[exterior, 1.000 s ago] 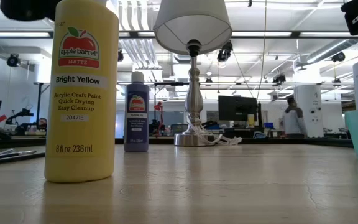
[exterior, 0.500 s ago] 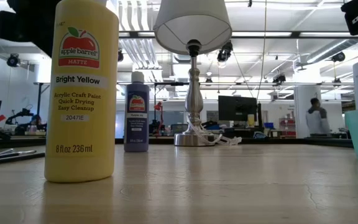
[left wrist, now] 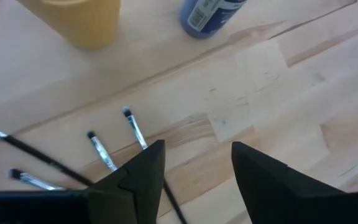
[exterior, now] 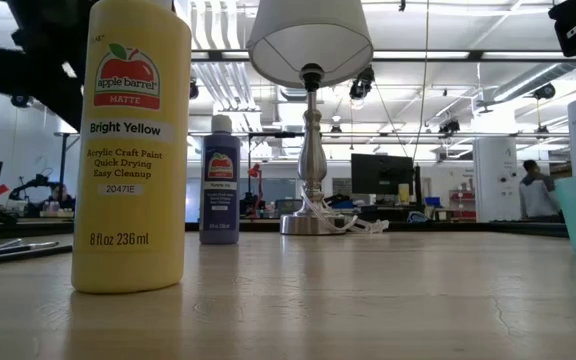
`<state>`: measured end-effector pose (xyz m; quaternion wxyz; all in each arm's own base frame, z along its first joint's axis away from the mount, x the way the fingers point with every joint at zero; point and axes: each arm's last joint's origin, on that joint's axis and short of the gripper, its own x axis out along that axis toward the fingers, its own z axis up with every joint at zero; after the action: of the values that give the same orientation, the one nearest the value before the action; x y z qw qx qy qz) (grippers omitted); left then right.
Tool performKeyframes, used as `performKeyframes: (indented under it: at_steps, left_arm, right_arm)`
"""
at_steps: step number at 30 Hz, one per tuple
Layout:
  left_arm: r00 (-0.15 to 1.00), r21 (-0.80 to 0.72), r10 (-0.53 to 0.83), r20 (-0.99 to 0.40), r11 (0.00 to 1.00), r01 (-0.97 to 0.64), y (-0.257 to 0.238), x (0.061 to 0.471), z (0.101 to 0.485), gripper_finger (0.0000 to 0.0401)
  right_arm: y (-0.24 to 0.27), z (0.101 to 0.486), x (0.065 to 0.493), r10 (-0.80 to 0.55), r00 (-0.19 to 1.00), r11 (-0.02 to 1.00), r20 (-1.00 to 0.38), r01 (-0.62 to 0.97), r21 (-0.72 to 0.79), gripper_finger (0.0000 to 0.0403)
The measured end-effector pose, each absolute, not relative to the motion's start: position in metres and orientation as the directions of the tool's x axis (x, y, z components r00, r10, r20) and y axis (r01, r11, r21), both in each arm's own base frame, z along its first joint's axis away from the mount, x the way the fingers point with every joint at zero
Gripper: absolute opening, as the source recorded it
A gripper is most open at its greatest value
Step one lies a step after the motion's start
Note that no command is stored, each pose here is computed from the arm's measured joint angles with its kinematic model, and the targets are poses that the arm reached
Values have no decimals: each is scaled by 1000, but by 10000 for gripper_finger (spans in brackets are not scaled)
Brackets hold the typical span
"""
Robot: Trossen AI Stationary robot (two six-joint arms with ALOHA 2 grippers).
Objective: Pick & Place Paint Supplies
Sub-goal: Put the silver paint brush into the yellow cup
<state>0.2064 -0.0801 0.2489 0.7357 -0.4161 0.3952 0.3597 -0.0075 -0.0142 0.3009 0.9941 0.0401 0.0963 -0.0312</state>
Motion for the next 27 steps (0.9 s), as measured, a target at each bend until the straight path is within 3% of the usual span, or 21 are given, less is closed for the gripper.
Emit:
performKeyframes:
  at_steps: [7, 27]
  left_arm:
    - [450, -365, 186, -874, 362, -858, -77, 209, 233, 189]
    - [336, -257, 247, -909, 301, -918, -72, 215, 192, 181]
  right_arm:
    - [-14, 301, -7, -54, 980, 995, -194, 70, 74, 8]
    - [-14, 301, -8, -55, 980, 995, -194, 70, 74, 8]
